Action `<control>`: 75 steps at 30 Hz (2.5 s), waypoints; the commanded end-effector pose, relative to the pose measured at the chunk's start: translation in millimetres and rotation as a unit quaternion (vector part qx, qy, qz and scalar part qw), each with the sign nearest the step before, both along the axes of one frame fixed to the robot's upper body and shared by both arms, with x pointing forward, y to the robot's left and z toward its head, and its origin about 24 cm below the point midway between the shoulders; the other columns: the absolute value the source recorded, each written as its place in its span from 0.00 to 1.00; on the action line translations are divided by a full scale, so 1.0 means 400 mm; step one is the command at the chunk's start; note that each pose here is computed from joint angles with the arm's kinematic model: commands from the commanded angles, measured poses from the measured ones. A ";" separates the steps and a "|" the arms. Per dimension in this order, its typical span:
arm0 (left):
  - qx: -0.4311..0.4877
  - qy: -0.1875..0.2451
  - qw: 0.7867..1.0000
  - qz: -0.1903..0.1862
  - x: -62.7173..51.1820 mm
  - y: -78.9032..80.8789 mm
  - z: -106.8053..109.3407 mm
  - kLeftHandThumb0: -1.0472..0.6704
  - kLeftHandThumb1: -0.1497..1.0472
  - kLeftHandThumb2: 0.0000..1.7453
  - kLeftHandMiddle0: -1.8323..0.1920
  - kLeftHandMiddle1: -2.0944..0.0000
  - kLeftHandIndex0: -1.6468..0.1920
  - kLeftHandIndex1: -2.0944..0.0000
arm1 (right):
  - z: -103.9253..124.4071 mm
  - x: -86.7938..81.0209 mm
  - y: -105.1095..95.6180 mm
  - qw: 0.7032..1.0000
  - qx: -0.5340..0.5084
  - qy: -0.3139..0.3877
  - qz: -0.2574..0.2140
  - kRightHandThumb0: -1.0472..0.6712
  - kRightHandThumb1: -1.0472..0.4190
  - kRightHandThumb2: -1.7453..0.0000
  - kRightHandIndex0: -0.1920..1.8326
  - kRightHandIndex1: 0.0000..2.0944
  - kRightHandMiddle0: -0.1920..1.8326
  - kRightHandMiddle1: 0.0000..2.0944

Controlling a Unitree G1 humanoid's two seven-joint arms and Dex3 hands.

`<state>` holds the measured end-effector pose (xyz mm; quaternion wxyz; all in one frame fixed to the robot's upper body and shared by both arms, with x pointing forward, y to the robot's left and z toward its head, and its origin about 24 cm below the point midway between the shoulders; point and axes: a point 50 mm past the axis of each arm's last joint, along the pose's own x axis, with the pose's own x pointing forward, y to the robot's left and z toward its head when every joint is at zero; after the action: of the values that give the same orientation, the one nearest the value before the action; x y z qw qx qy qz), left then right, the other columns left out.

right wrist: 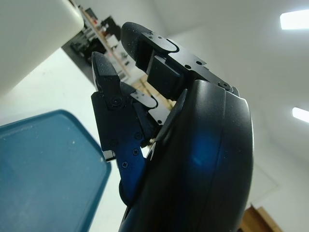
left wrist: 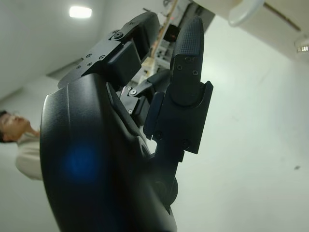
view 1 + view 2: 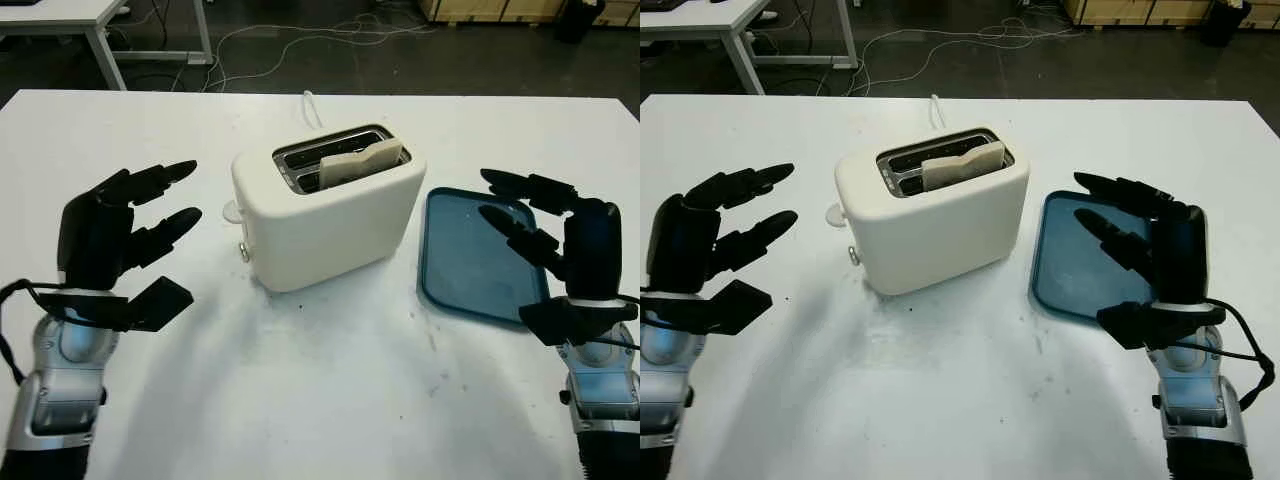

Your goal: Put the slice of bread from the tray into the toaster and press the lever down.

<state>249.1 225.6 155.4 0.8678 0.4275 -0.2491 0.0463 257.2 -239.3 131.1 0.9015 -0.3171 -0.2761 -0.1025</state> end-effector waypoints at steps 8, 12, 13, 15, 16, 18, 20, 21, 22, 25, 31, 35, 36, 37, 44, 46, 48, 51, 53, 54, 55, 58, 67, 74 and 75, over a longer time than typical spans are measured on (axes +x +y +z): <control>0.154 -0.002 0.986 -0.059 0.045 0.012 0.056 0.37 0.89 0.06 0.55 0.54 0.35 0.96 | -0.004 0.012 0.004 1.000 0.023 0.013 0.000 0.39 0.09 0.98 0.59 0.11 0.59 0.00; 0.223 0.003 0.970 -0.094 0.069 -0.002 0.060 0.40 0.89 0.05 0.53 0.51 0.32 0.95 | 0.002 0.015 0.004 1.000 0.023 0.008 0.002 0.37 0.09 0.98 0.59 0.10 0.59 0.00; 0.240 0.009 0.965 -0.103 0.074 -0.005 0.061 0.41 0.89 0.04 0.53 0.51 0.32 0.95 | 0.003 0.015 0.003 1.000 0.023 0.009 0.002 0.37 0.09 0.98 0.59 0.10 0.59 0.00; 0.268 0.020 0.956 -0.117 0.085 -0.011 0.068 0.43 0.89 0.05 0.54 0.48 0.32 0.95 | 0.003 0.015 0.001 1.000 0.020 0.010 0.002 0.36 0.09 0.98 0.59 0.09 0.59 0.00; 0.277 0.023 0.953 -0.121 0.090 -0.014 0.072 0.43 0.89 0.05 0.55 0.47 0.32 0.95 | 0.003 0.015 0.000 1.000 0.018 0.010 0.002 0.36 0.09 0.98 0.59 0.09 0.59 0.00; 0.288 0.022 0.949 -0.129 0.099 -0.018 0.079 0.42 0.89 0.06 0.55 0.46 0.31 0.95 | 0.002 0.014 0.000 1.000 0.016 0.013 0.003 0.35 0.09 0.98 0.60 0.09 0.59 0.00; 0.295 0.022 0.946 -0.135 0.107 -0.022 0.086 0.42 0.89 0.06 0.54 0.44 0.30 0.95 | 0.001 0.015 0.001 1.000 0.014 0.016 0.003 0.35 0.09 0.98 0.60 0.08 0.59 0.00; 0.300 0.022 0.944 -0.138 0.110 -0.024 0.089 0.42 0.89 0.06 0.54 0.43 0.30 0.95 | 0.000 0.015 0.002 1.000 0.013 0.019 0.003 0.35 0.09 0.98 0.60 0.08 0.59 0.00; 0.304 0.023 0.942 -0.141 0.112 -0.027 0.091 0.42 0.89 0.06 0.55 0.42 0.30 0.95 | -0.001 0.016 0.003 1.000 0.013 0.020 0.004 0.35 0.09 0.98 0.60 0.08 0.59 0.00; 0.308 0.022 0.939 -0.151 0.119 -0.033 0.094 0.41 0.89 0.07 0.55 0.41 0.30 0.94 | -0.007 0.020 0.010 0.999 0.016 0.027 0.012 0.35 0.09 0.98 0.60 0.08 0.58 0.00; 0.312 0.030 0.937 -0.156 0.121 -0.040 0.091 0.41 0.89 0.09 0.57 0.38 0.31 0.94 | -0.027 0.027 0.026 0.998 0.029 0.046 0.025 0.35 0.09 0.98 0.61 0.08 0.58 0.00; 0.308 0.028 0.937 -0.160 0.119 -0.042 0.089 0.42 0.89 0.07 0.57 0.38 0.31 0.94 | -0.036 0.030 0.034 0.998 0.032 0.050 0.033 0.36 0.09 0.98 0.61 0.08 0.57 0.00; 0.308 0.028 0.937 -0.160 0.118 -0.042 0.089 0.42 0.89 0.07 0.57 0.38 0.31 0.94 | -0.037 0.030 0.035 0.998 0.033 0.050 0.034 0.36 0.09 0.98 0.61 0.08 0.57 0.00; 0.309 0.027 0.937 -0.160 0.118 -0.042 0.089 0.42 0.89 0.07 0.57 0.38 0.31 0.94 | -0.037 0.031 0.035 0.998 0.033 0.049 0.035 0.36 0.09 0.97 0.61 0.08 0.57 0.00; 0.309 0.017 0.936 -0.170 0.111 -0.048 0.089 0.43 0.89 0.07 0.58 0.36 0.31 0.93 | -0.037 0.032 0.033 0.998 0.031 0.055 0.027 0.37 0.09 0.97 0.60 0.08 0.56 0.00; 0.309 0.017 0.936 -0.171 0.108 -0.049 0.089 0.43 0.89 0.08 0.59 0.36 0.32 0.92 | -0.038 0.033 0.032 0.998 0.032 0.055 0.027 0.37 0.09 0.97 0.60 0.08 0.56 0.00; 0.309 0.017 0.935 -0.171 0.106 -0.050 0.089 0.43 0.89 0.09 0.60 0.37 0.32 0.92 | -0.038 0.033 0.031 0.998 0.030 0.054 0.027 0.38 0.09 0.97 0.60 0.08 0.56 0.00; 0.311 0.019 0.935 -0.172 0.104 -0.052 0.088 0.43 0.89 0.09 0.58 0.37 0.33 0.91 | -0.039 0.034 0.031 0.998 0.030 0.058 0.025 0.38 0.09 0.97 0.60 0.08 0.56 0.00; 0.312 0.019 0.934 -0.173 0.102 -0.053 0.089 0.43 0.89 0.10 0.59 0.38 0.33 0.91 | -0.040 0.035 0.031 0.997 0.028 0.061 0.024 0.37 0.09 0.97 0.60 0.08 0.56 0.00; 0.311 0.017 0.934 -0.174 0.102 -0.054 0.089 0.42 0.89 0.11 0.59 0.39 0.33 0.91 | -0.040 0.035 0.031 0.997 0.028 0.063 0.024 0.37 0.09 0.97 0.60 0.08 0.56 0.00; 0.309 0.016 0.934 -0.176 0.101 -0.055 0.089 0.42 0.89 0.12 0.59 0.40 0.33 0.91 | -0.041 0.035 0.032 0.997 0.030 0.064 0.023 0.37 0.09 0.97 0.60 0.08 0.56 0.00; 0.308 0.015 0.935 -0.178 0.100 -0.057 0.089 0.42 0.89 0.12 0.58 0.41 0.33 0.90 | -0.042 0.036 0.033 0.997 0.033 0.071 0.020 0.38 0.09 0.97 0.60 0.08 0.56 0.00; 0.301 0.012 0.936 -0.181 0.097 -0.059 0.086 0.43 0.89 0.10 0.58 0.39 0.34 0.88 | -0.049 0.038 0.039 0.996 0.043 0.077 0.018 0.38 0.09 0.95 0.59 0.08 0.56 0.00; 0.298 0.011 0.937 -0.183 0.097 -0.059 0.083 0.43 0.89 0.09 0.58 0.38 0.35 0.86 | -0.047 0.037 0.040 0.996 0.046 0.077 0.019 0.39 0.09 0.95 0.59 0.08 0.56 0.00; 0.297 0.011 0.937 -0.183 0.097 -0.059 0.083 0.43 0.89 0.10 0.58 0.38 0.35 0.86 | -0.046 0.037 0.040 0.996 0.045 0.077 0.019 0.39 0.09 0.95 0.59 0.08 0.56 0.00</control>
<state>289.7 201.0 193.2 0.6893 0.6225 -0.3168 -0.1926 271.4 -225.2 110.3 0.9326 -0.2880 -0.2049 -0.0733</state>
